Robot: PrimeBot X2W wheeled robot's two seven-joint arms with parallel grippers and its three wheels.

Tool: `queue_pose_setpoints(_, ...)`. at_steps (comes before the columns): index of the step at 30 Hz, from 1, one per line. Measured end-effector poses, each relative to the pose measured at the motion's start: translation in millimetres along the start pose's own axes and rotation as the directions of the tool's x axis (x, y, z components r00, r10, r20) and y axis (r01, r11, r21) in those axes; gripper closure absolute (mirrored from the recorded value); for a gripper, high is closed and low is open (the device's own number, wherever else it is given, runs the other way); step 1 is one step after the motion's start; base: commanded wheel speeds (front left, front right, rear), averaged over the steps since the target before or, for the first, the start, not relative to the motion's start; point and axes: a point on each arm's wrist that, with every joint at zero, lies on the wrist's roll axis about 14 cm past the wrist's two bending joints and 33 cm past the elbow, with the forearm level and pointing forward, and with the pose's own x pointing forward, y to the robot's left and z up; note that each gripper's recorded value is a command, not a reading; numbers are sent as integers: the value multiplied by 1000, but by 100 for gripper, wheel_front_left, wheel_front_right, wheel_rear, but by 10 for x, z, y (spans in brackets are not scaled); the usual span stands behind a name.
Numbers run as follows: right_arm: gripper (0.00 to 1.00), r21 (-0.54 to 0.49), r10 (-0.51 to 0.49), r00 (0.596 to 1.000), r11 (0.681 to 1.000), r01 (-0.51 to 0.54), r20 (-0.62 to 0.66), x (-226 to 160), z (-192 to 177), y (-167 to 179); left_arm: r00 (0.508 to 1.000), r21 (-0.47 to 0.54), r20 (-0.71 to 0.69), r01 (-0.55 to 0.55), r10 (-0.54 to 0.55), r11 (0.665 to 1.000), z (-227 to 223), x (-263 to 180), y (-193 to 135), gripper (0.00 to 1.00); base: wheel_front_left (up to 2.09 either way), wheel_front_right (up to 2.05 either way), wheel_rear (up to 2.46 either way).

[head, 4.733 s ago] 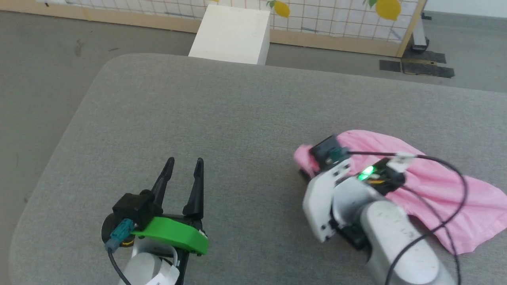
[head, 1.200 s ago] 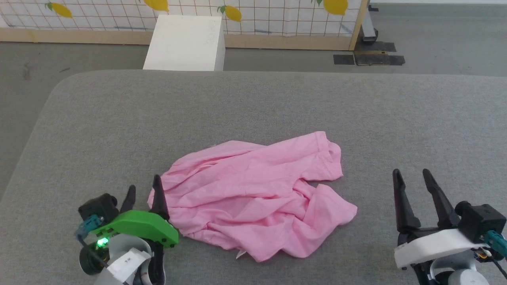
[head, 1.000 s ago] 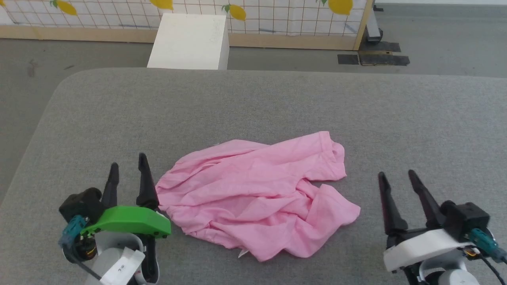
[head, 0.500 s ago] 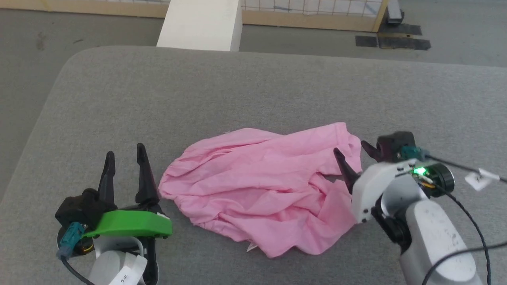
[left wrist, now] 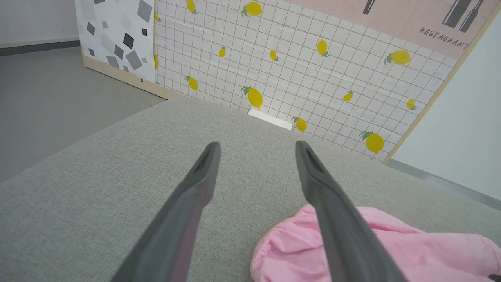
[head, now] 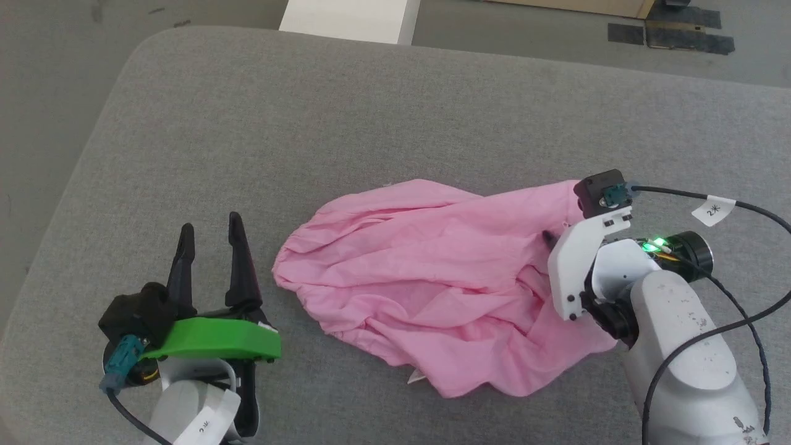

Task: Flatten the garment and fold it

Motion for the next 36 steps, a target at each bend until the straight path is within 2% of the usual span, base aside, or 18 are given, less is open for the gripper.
queue_pose_setpoints(2, 100, -3, -2, 1000, 1000, 2, 20, 3, 45, -4, 1000, 2, -1, -7, 7, 1000, -6, 2, 15, 0, 0, 0, 0)
queue_pose_setpoints(6, 100, 7, -26, 989, 1000, 26, 143, -110, 250, -79, 1000, 0, 3, -6, 6, 1000, 10, 7, 5, 0, 0, 0, 0)
queue_pose_setpoints(9, 100, 48, -69, 976, 997, 60, 206, -269, 217, -206, 1000, -4, 12, 0, 0, 1000, 44, 4, -17, 0, 0, 0, 0)
queue_pose_setpoints(14, 100, 123, -181, 961, 980, 158, 209, -630, -150, -506, 999, -11, 31, 9, -9, 1000, 113, -4, -55, 0, 0, 0, 0)
queue_pose_setpoints(19, 100, 178, -295, 939, 948, 264, 178, -1073, -524, -781, 999, -20, 39, 31, -31, 999, 143, -10, -135, 0, 0, 0, 0)
queue_pose_setpoints(25, 100, 275, -361, 931, 902, 333, 58, -1418, -1059, -957, 997, -30, 35, 72, -71, 997, 126, 3, -273, 0, 0, 0, 0)
queue_pose_setpoints(26, 71, 290, -360, 931, 898, 332, 50, -1443, -1106, -955, 996, -31, 31, 79, -78, 996, 113, 5, -299, 0, 0, 0, 0)
queue_pose_setpoints(27, 6, 298, -361, 931, 895, 331, 49, -1461, -1124, -954, 996, -33, 27, 88, -87, 996, 98, 6, -328, 0, 0, 0, 0)
queue_pose_setpoints(28, 0, 310, -362, 930, 893, 328, 59, -1472, -1116, -956, 995, -34, 23, 95, -94, 995, 84, 6, -350, 0, 0, 0, 0)
queue_pose_setpoints(31, 0, 339, -379, 915, 886, 316, 140, -1527, -998, -983, 993, -36, 10, 119, -119, 992, 38, 2, -427, 0, 0, 0, 0)
queue_pose_setpoints(36, 0, 341, -418, 843, 889, 304, 339, -1642, -624, -1043, 972, -23, -43, 229, -229, 973, -146, 34, -736, 0, 0, 0, 0)
